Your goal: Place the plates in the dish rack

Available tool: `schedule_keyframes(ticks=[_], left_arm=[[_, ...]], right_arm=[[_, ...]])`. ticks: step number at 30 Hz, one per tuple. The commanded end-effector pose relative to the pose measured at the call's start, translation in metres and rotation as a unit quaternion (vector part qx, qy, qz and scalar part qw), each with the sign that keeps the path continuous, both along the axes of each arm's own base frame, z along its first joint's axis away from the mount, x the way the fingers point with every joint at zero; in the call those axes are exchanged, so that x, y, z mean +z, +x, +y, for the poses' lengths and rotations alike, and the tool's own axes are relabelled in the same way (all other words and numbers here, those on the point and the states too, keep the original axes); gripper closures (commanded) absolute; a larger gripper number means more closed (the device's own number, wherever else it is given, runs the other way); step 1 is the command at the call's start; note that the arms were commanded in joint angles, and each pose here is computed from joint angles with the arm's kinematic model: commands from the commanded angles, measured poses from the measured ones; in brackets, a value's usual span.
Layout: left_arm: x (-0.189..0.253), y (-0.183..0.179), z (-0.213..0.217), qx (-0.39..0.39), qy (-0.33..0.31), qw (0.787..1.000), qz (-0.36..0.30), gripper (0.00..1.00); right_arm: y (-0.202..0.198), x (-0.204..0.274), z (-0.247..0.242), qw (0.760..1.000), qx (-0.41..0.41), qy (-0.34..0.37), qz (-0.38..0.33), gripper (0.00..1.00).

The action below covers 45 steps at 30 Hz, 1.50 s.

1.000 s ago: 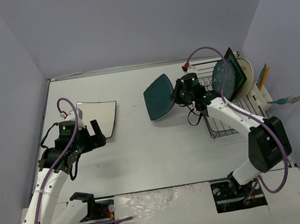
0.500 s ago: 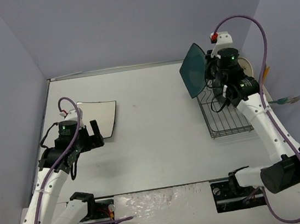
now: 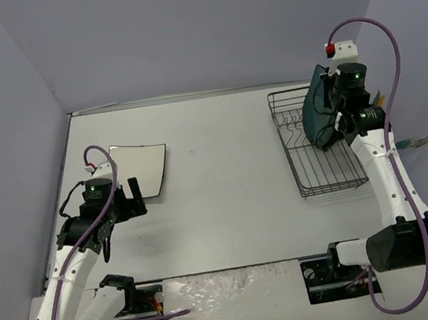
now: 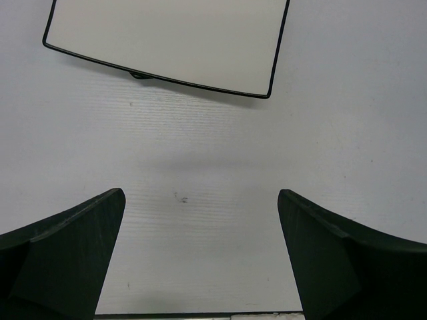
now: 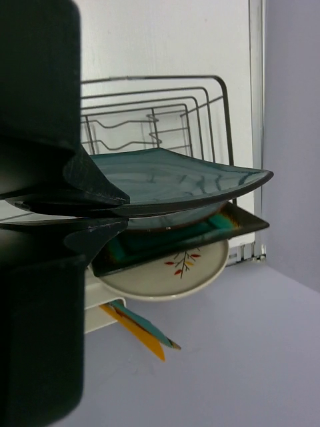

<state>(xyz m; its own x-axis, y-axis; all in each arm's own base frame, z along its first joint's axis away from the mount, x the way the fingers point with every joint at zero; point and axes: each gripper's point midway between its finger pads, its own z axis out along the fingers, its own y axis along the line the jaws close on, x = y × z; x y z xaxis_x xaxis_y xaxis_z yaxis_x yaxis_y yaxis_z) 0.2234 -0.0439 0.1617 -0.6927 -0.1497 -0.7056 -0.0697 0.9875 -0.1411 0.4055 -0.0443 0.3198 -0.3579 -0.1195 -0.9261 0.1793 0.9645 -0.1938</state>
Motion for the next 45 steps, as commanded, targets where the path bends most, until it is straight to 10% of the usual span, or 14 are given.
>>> schedule_keyframes(ticks=[1,21,45], left_arm=[[0.017,0.015,0.003,0.007,0.005,0.999,-0.04,0.03],[0.015,0.016,0.006,0.014,0.007,0.999,-0.038,0.03],[0.015,0.016,0.007,0.018,0.0,0.999,-0.039,0.03]], right_arm=[[0.026,0.072,-0.017,0.989,-0.01,-0.031,-0.145,1.0],[0.084,-0.004,-0.019,0.989,0.019,-0.048,-0.142,1.0],[0.031,-0.096,-0.014,0.997,-0.001,0.016,-0.081,0.95]])
